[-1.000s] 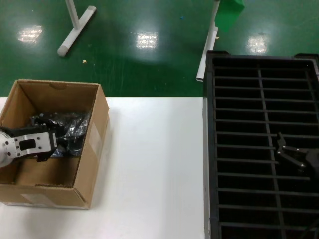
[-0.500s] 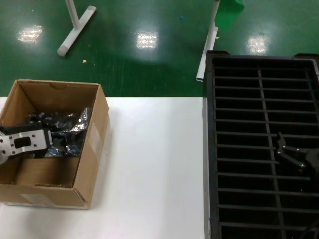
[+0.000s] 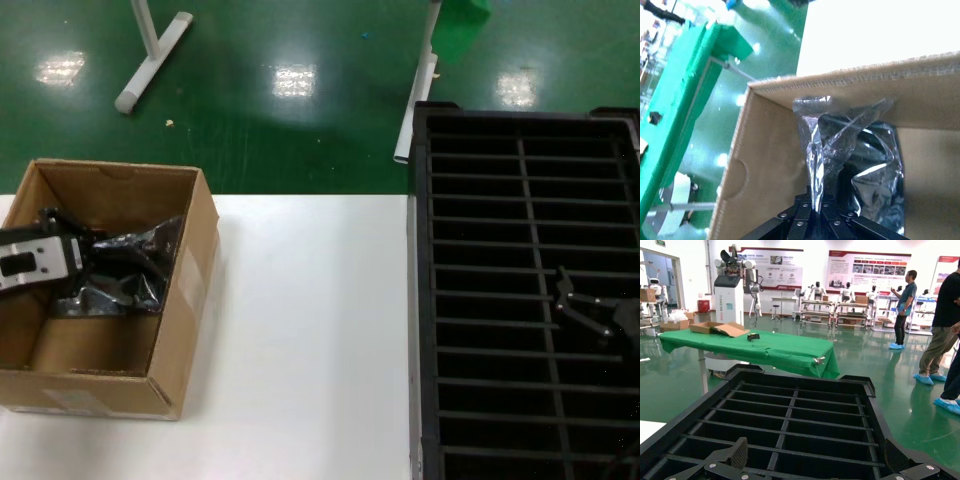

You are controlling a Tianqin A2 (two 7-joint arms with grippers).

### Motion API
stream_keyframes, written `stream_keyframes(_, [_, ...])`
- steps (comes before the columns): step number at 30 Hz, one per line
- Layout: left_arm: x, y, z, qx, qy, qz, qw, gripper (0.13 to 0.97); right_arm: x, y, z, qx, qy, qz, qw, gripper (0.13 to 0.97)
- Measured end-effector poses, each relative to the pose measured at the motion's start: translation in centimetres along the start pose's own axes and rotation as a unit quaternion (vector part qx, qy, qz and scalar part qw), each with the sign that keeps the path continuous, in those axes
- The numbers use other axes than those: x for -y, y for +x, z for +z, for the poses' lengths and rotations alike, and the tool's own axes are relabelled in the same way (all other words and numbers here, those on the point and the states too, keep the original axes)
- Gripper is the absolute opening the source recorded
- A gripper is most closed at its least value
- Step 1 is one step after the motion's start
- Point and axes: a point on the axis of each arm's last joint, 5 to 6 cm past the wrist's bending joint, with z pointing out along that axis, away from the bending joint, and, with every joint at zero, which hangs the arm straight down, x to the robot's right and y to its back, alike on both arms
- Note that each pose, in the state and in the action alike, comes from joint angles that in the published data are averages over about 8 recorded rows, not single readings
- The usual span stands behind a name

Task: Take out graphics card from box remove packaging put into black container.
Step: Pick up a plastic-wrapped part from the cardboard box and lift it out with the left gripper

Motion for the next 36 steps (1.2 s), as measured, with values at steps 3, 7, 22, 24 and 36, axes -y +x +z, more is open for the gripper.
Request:
stream_keyframes(3, [-0.15,-0.96,-1.0,-0.004,0.012,0.006,0.9999,0.142,0.0,0.0,0.0,0.000,0.000,0.000,1.000,0.966])
stream_keyframes(7, [-0.62,-2.34,-2.7,-0.013,0.024,0.016,0.9995,0.142,0.0,0.0,0.0,0.000,0.000,0.000,1.000,0.966])
stream_keyframes(22, [-0.82,-6.23,-10.7,-0.062,0.101,0.032,0.9924,0.142,0.0,0.0,0.0,0.000,0.000,0.000,1.000,0.966])
stream_keyframes(24, [-0.32,-6.88,-11.7,-0.064,0.111,0.038,0.9911,0.142,0.0,0.0,0.0,0.000,0.000,0.000,1.000,0.966])
stream_keyframes(36, [5.32,-11.42,-15.8,-0.065,0.148,0.080,0.9836,0.142,0.0,0.0,0.0,0.000,0.000,0.000,1.000,0.966])
